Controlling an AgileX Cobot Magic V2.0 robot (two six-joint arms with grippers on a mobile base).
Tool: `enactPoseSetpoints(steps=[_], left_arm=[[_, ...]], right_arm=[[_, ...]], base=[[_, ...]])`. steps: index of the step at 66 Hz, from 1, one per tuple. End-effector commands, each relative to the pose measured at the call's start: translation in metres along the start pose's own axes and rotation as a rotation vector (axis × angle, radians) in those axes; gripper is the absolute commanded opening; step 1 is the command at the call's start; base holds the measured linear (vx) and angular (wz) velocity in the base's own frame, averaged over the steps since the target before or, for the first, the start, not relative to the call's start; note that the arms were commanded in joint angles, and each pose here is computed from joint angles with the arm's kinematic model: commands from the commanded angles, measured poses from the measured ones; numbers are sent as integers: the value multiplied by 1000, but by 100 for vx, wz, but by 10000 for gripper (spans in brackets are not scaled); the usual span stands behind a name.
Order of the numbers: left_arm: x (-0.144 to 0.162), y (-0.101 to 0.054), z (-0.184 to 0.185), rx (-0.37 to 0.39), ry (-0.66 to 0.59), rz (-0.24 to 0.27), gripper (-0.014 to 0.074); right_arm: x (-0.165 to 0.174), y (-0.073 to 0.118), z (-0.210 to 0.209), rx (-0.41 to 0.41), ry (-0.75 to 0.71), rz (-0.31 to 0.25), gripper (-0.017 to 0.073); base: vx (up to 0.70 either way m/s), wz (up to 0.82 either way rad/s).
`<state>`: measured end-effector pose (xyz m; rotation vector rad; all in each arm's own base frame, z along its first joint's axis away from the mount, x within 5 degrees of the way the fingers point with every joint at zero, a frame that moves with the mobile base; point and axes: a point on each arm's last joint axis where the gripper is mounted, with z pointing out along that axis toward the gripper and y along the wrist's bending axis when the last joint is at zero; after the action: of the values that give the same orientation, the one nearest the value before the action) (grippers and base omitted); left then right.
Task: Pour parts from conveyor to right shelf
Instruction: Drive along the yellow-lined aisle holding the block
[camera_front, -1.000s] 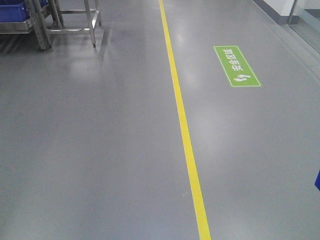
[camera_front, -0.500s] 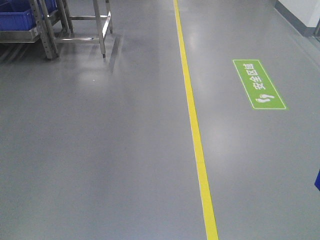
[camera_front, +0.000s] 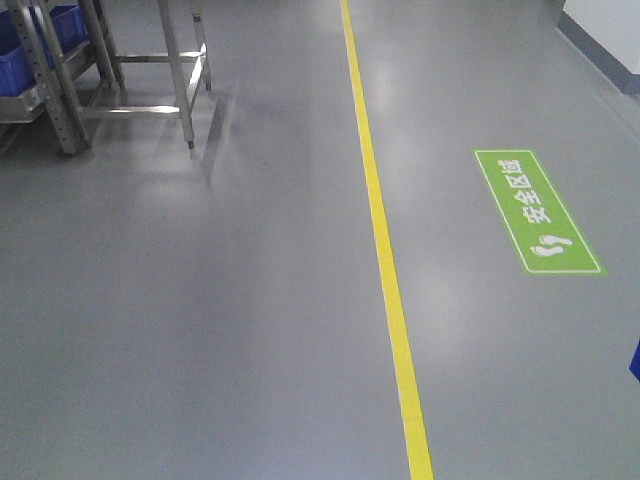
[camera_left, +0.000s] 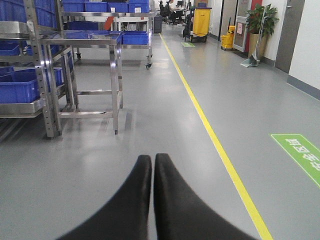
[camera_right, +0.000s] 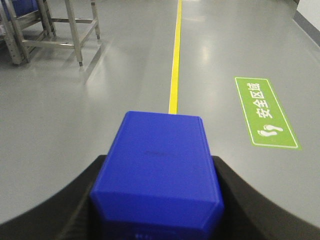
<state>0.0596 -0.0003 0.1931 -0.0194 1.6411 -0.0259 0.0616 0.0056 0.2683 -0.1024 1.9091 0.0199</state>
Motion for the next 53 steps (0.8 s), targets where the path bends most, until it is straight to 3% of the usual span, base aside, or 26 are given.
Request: enactPoseSetpoints(steps=[1, 53], left_arm=[[-13, 0, 0, 0, -82, -17, -6], [-13, 0, 0, 0, -82, -17, -6]], right_arm=[[-15, -2, -2, 16, -87, -4, -5], [-15, -2, -2, 16, -87, -4, -5]], base=[[70, -2], [74, -2]])
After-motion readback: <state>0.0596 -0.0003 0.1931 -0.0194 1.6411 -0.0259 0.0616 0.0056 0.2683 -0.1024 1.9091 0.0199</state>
